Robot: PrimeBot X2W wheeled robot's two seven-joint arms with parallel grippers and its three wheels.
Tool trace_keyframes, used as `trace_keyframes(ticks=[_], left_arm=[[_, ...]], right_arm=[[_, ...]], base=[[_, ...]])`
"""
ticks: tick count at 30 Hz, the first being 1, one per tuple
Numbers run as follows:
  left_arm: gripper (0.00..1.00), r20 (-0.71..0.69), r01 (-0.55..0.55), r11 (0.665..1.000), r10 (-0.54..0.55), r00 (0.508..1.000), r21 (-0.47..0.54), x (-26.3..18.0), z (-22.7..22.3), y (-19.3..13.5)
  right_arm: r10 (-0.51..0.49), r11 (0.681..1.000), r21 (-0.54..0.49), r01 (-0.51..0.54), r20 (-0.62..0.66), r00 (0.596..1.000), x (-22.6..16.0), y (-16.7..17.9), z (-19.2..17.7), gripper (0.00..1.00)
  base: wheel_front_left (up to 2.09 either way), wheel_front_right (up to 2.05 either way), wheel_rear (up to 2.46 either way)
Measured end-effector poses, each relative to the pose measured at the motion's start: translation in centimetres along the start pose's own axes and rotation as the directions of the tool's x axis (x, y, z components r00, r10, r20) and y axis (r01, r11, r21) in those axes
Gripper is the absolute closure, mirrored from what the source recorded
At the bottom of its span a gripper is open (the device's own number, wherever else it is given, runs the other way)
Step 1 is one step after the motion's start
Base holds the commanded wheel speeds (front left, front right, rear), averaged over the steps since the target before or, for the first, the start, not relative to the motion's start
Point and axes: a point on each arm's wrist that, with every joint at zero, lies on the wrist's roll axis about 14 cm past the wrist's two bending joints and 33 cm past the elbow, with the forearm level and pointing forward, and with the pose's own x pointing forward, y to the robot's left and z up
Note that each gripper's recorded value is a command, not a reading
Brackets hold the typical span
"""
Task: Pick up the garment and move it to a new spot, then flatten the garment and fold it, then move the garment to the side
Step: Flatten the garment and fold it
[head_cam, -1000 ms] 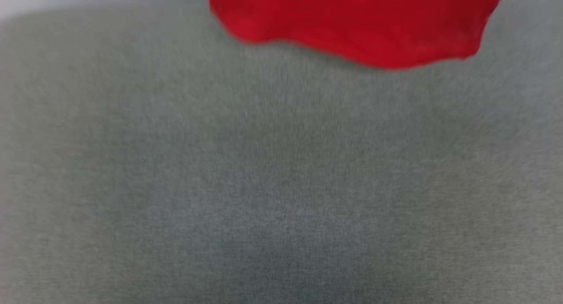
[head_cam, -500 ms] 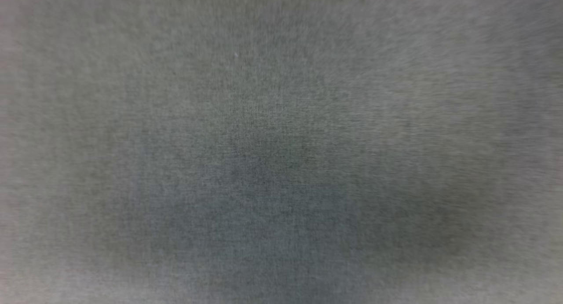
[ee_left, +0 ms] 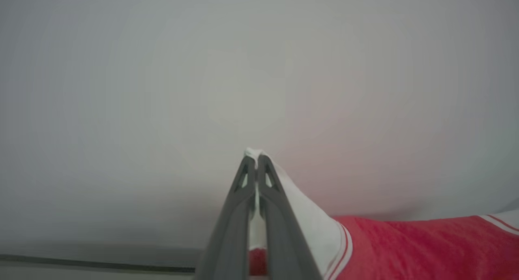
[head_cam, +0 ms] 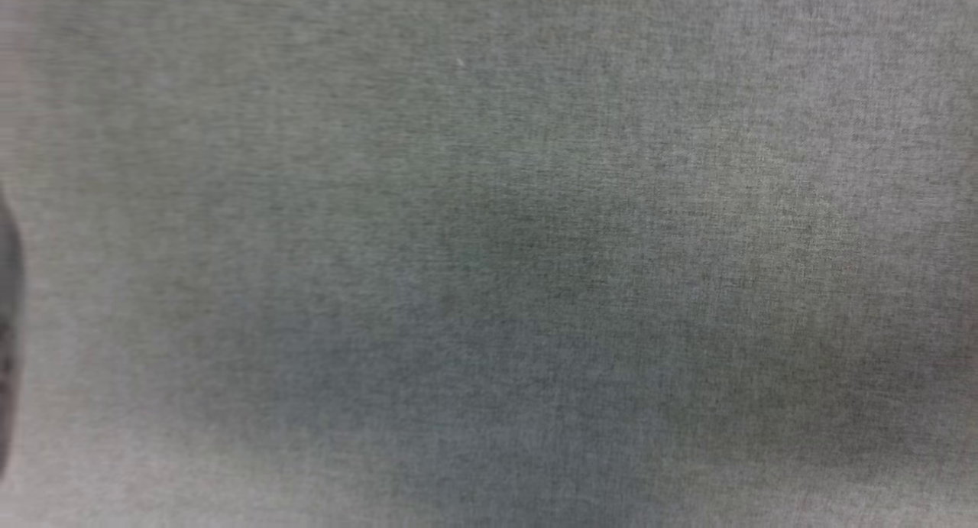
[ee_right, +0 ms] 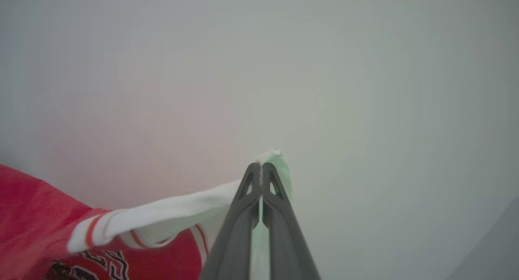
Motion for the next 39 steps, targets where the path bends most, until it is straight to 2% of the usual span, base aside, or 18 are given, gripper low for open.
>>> trace_keyframes(ticks=[3, 8, 16, 26, 34, 39], left_arm=[[1.0, -0.061, -0.02, 1.0, 0.02, 0.998, -0.005, -1.5, -0.6, 0.8], [1.0, -0.192, -0.042, 0.996, 0.056, 0.98, 0.073, -5.4, -2.1, 2.2], [1.0, -0.322, -0.024, 0.992, 0.063, 0.945, 0.124, -12.6, -2.3, 2.2], [1.0, -0.341, -0.028, 0.992, 0.068, 0.938, 0.12, -22.5, -0.3, 3.5], [1.0, -0.32, -0.047, 0.995, 0.074, 0.944, 0.089, -30.6, -0.2, 3.5], [1.0, -0.313, -0.084, 0.994, 0.102, 0.944, 0.07, -36.0, -0.8, 3.3]], right_arm=[[0.028, 0.999, 0.033, -0.027, -0.039, 0.999, -0.8, 0.9, -0.5, 1.0], [0.11, 0.99, 0.104, -0.097, -0.128, 0.986, -3.2, 3.6, -1.0, 1.0], [0.2, 0.974, 0.165, -0.158, -0.287, 0.937, -9.2, 3.7, 1.3, 1.0], [0.234, 0.969, 0.172, -0.18, -0.386, 0.892, -17.4, 1.2, 6.0, 1.0], [0.273, 0.958, 0.194, -0.209, -0.408, 0.871, -24.1, 1.4, 8.5, 1.0], [0.302, 0.948, 0.226, -0.224, -0.42, 0.856, -28.4, 2.5, 8.6, 1.0]], base=[[0.0, 0.0, 0.0], [0.0, 0.0, 0.0], [0.0, 0.0, 0.0], [0.0, 0.0, 0.0], [0.0, 0.0, 0.0], [0.0, 0.0, 0.0]])
